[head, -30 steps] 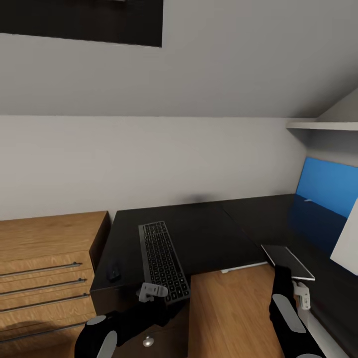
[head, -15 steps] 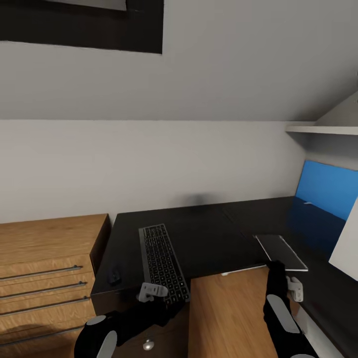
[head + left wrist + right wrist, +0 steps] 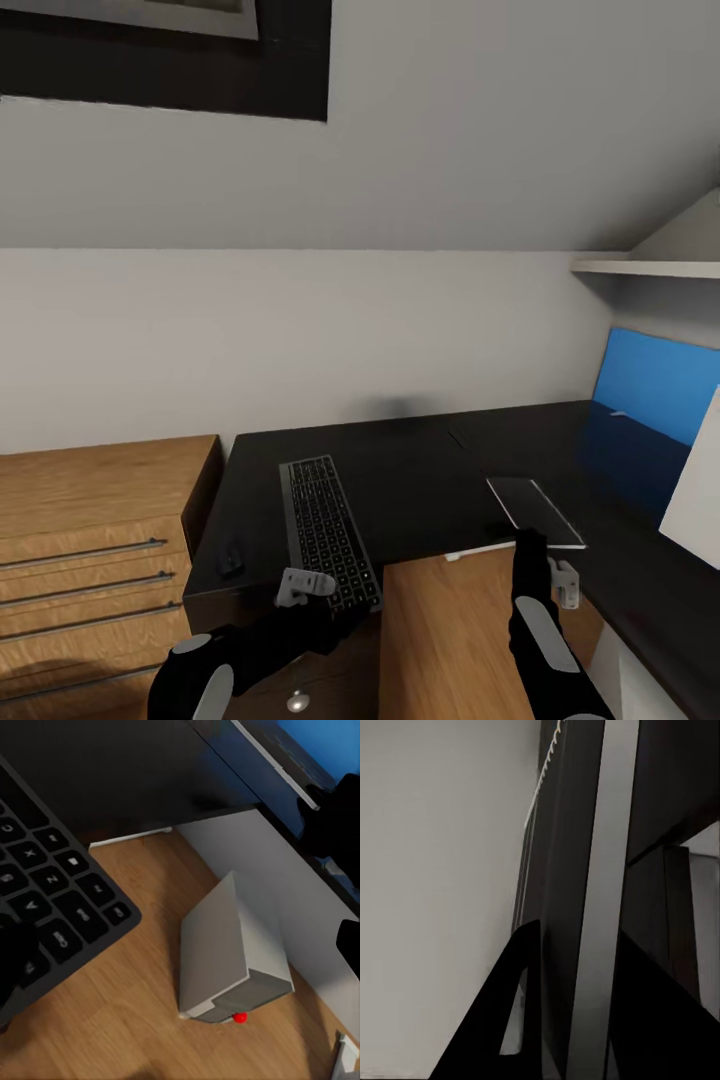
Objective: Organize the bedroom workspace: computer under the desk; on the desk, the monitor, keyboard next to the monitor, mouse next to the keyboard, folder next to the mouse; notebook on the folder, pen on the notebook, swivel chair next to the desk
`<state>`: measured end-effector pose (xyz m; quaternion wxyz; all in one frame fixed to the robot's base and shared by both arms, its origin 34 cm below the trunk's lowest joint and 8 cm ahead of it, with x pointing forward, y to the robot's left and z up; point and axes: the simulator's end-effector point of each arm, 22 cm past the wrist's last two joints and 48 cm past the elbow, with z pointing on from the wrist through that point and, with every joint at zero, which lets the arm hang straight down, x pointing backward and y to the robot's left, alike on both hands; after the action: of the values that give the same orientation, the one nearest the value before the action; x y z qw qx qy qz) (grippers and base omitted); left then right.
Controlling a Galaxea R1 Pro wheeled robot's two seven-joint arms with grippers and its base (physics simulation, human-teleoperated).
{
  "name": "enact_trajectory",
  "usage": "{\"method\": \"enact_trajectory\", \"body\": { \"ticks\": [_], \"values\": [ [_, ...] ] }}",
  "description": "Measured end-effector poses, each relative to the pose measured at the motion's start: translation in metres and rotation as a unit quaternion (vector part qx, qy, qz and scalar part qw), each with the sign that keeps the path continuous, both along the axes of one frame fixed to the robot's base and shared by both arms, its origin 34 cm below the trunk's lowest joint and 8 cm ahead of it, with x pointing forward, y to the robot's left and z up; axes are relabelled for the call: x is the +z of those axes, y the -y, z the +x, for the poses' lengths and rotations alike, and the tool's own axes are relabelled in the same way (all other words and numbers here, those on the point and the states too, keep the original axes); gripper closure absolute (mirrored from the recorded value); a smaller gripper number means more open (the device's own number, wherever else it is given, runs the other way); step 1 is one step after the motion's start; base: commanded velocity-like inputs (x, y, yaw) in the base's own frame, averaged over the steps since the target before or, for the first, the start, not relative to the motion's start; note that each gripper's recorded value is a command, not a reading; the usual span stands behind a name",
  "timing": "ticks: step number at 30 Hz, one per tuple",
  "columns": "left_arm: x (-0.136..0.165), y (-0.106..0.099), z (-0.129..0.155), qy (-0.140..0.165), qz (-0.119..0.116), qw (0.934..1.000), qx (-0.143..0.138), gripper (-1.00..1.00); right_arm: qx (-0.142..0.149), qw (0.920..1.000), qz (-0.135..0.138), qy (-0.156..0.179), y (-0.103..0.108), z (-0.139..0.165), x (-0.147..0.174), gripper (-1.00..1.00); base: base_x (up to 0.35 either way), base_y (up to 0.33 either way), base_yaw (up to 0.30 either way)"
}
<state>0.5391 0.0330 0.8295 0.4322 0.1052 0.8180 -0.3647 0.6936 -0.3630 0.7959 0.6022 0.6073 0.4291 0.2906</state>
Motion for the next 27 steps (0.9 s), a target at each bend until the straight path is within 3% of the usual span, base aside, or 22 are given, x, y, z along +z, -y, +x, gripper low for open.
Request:
{"method": "enact_trajectory", "body": {
  "ticks": [9, 19, 27],
  "values": [
    [0.004, -0.006, 0.003, 0.005, 0.0, 1.0, 0.007, -1.0, 0.045, 0.999, -0.005, -0.002, -0.041, 0.009, 0.001, 1.0, 0.0, 0.0, 0.0],
    [0.009, -0.01, 0.004, 0.012, -0.001, 0.9999, 0.013, -1.0, 0.055, 0.9985, -0.006, -0.005, -0.05, 0.008, 0.001, 1.0, -0.01, 0.0, 0.053],
    [0.011, -0.013, 0.005, 0.014, -0.001, 0.9998, 0.016, -1.0, 0.063, 0.998, -0.01, -0.003, -0.056, 0.01, 0.004, 1.0, -0.266, 0.0, 0.07]
  ]
}}
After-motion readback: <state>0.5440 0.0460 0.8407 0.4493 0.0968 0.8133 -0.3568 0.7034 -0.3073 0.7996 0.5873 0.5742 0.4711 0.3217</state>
